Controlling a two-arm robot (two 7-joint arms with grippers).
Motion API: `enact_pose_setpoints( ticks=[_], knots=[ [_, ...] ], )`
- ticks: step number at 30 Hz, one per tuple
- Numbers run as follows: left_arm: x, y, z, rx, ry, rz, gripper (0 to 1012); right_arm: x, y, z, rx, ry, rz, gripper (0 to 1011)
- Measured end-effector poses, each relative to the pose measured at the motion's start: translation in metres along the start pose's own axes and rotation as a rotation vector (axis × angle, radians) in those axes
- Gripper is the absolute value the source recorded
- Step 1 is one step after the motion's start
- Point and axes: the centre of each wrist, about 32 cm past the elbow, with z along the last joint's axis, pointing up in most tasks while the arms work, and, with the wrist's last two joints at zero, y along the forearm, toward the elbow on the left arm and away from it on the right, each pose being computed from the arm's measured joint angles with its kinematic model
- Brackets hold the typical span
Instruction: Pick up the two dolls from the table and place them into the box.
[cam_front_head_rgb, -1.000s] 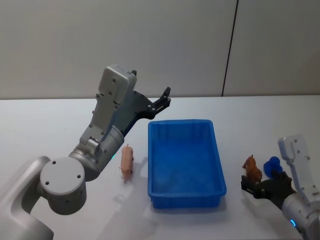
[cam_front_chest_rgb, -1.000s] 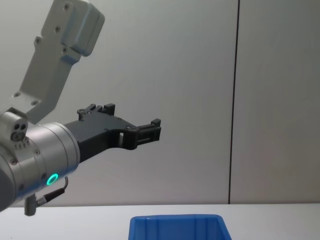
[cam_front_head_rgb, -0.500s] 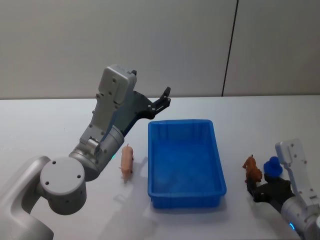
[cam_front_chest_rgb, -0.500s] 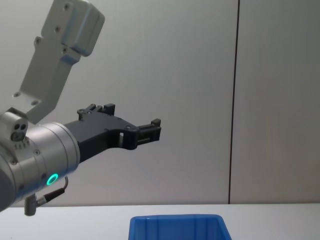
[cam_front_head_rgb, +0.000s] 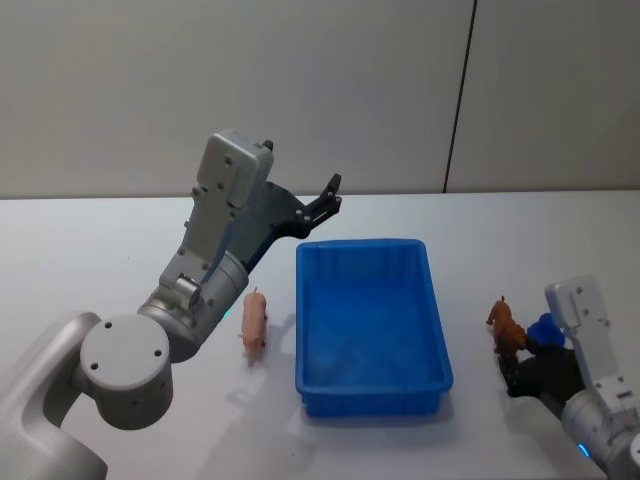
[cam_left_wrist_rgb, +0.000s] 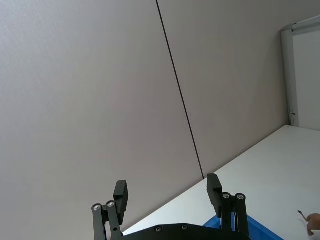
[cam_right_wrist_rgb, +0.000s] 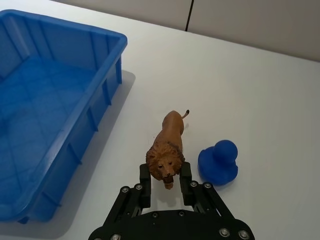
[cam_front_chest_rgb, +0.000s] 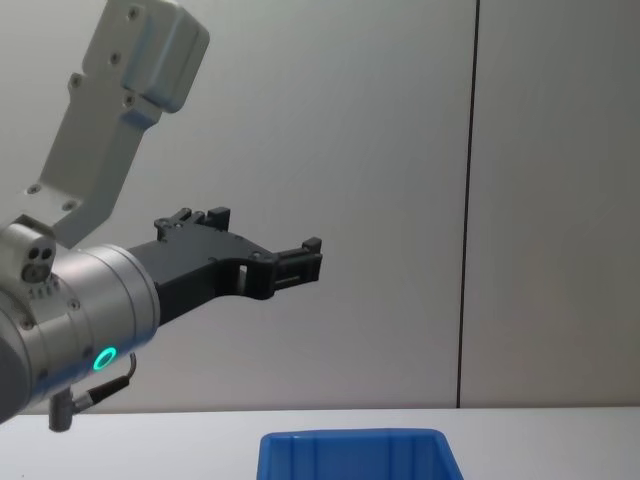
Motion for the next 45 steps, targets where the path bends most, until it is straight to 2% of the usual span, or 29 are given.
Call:
enact_pose_setpoints(
  ticks=[14, 15, 24, 27, 32, 34, 36, 37, 45],
  knots=[
    [0.0000, 0.0000, 0.0000, 0.000, 0.000, 0.000, 1001, -0.003, -0.003, 0.006, 0.087, -0.074, 0.009, 325],
    [0.0000, 0.0000, 0.0000, 0.000, 0.000, 0.000, 1001, -0.004, -0.003, 0.009, 0.115, -0.092, 0.016, 325],
    [0.0000, 0.0000, 0.0000, 0.000, 0.000, 0.000, 1001, -0.009, -0.007, 0.022, 0.226, -0.155, 0.063, 325],
    [0.0000, 0.0000, 0.0000, 0.000, 0.000, 0.000, 1001, -0.012, -0.008, 0.029, 0.280, -0.185, 0.097, 325],
    [0.0000, 0.0000, 0.0000, 0.000, 0.000, 0.000, 1001, -0.015, -0.008, 0.038, 0.333, -0.214, 0.142, 325],
    [0.0000, 0.0000, 0.0000, 0.000, 0.000, 0.000, 1001, -0.016, -0.008, 0.040, 0.348, -0.223, 0.157, 351],
    [0.0000, 0.0000, 0.0000, 0.000, 0.000, 0.000, 1001, -0.018, -0.008, 0.044, 0.371, -0.239, 0.186, 438],
    [0.0000, 0.0000, 0.0000, 0.000, 0.000, 0.000, 1001, -0.019, -0.008, 0.045, 0.374, -0.242, 0.192, 438],
    [0.0000, 0.0000, 0.0000, 0.000, 0.000, 0.000, 1001, -0.020, -0.007, 0.050, 0.368, -0.251, 0.225, 691]
  ],
)
